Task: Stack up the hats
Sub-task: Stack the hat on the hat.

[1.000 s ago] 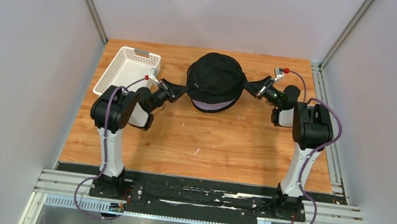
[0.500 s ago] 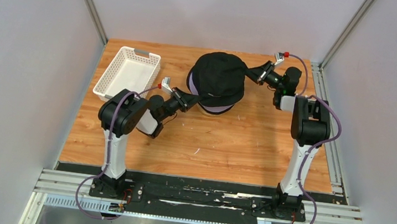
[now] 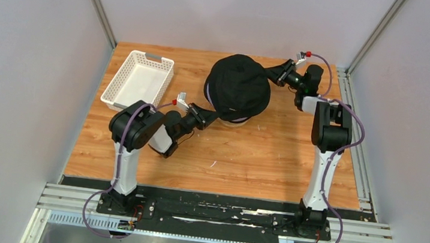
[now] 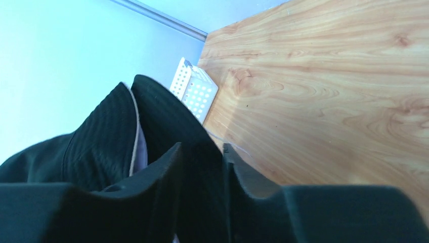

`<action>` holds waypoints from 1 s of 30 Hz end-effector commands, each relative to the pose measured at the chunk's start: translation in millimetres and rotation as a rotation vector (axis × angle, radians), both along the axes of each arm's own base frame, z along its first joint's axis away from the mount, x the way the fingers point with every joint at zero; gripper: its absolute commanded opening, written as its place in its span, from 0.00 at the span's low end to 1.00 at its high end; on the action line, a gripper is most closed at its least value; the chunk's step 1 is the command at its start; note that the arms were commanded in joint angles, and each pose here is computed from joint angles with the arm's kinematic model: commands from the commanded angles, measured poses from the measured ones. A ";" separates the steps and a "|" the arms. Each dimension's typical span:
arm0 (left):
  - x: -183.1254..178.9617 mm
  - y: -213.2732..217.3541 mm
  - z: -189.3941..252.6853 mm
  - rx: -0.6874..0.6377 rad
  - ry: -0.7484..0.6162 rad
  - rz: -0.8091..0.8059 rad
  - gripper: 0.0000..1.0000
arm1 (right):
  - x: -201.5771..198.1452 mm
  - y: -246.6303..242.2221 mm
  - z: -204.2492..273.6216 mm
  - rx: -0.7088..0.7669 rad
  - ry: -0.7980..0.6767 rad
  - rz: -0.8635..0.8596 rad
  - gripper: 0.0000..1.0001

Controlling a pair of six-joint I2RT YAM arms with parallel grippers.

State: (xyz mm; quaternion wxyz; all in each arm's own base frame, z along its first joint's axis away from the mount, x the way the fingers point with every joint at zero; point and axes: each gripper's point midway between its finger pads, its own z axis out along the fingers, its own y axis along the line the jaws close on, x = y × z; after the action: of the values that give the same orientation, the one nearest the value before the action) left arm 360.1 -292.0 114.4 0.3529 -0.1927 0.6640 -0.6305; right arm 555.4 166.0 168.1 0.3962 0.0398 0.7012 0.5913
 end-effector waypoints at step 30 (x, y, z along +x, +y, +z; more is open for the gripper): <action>51.5 88.7 130.9 0.279 -0.270 0.168 0.57 | -110.3 -67.3 77.3 -0.119 -0.175 -0.201 0.51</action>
State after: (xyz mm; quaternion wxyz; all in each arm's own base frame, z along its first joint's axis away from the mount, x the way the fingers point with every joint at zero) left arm 393.5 -194.0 243.8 0.5415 -0.1494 0.6668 -0.4897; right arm 467.4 93.3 244.0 0.5079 0.0575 0.6878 0.5155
